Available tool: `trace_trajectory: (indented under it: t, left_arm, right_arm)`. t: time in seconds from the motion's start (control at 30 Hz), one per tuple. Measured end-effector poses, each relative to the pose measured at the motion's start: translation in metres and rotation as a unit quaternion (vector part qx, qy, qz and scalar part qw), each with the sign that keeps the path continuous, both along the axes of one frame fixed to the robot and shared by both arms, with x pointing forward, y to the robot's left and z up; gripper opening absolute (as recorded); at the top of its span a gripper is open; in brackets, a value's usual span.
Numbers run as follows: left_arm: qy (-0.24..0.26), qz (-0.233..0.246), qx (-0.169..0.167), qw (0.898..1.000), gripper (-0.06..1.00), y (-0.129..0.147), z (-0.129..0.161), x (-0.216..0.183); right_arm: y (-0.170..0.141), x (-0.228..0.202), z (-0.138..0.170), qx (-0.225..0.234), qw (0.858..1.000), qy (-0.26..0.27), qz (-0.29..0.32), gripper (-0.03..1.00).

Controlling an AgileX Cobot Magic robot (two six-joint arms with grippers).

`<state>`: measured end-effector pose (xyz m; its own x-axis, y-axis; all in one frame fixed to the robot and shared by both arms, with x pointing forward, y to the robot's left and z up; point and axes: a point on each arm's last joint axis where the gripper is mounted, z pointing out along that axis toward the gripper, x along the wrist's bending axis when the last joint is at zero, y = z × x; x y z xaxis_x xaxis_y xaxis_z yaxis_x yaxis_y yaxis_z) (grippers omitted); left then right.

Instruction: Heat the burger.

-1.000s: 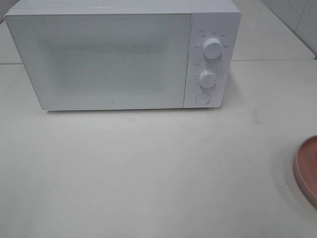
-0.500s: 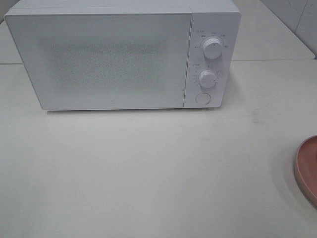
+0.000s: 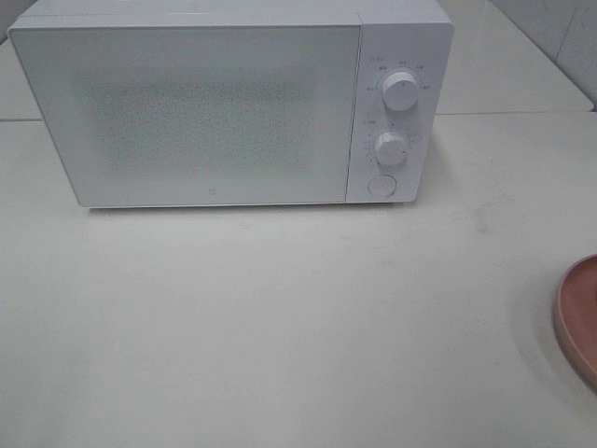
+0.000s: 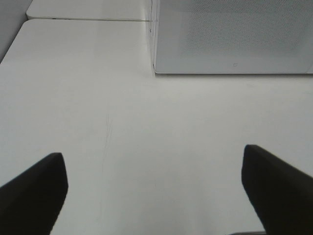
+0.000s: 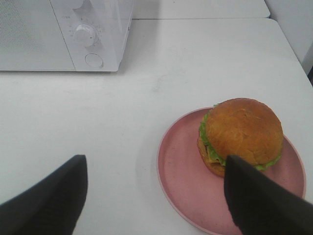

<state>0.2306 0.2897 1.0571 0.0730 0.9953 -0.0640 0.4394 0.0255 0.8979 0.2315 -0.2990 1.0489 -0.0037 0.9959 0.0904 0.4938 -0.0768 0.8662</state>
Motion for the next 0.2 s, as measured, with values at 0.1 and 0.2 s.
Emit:
trace_trajectory:
  t: [0.1, 0.2]
  left_arm:
    - [0.0, 0.0, 0.0, 1.0, 0.88, 0.0, 0.0, 0.0]
    - [0.0, 0.0, 0.0, 1.0, 0.88, 0.0, 0.0, 0.0]
  right_arm:
    - [0.0, 0.0, 0.0, 0.0, 1.0, 0.0, 0.0, 0.75]
    - [0.0, 0.0, 0.0, 0.0, 1.0, 0.0, 0.0, 0.75]
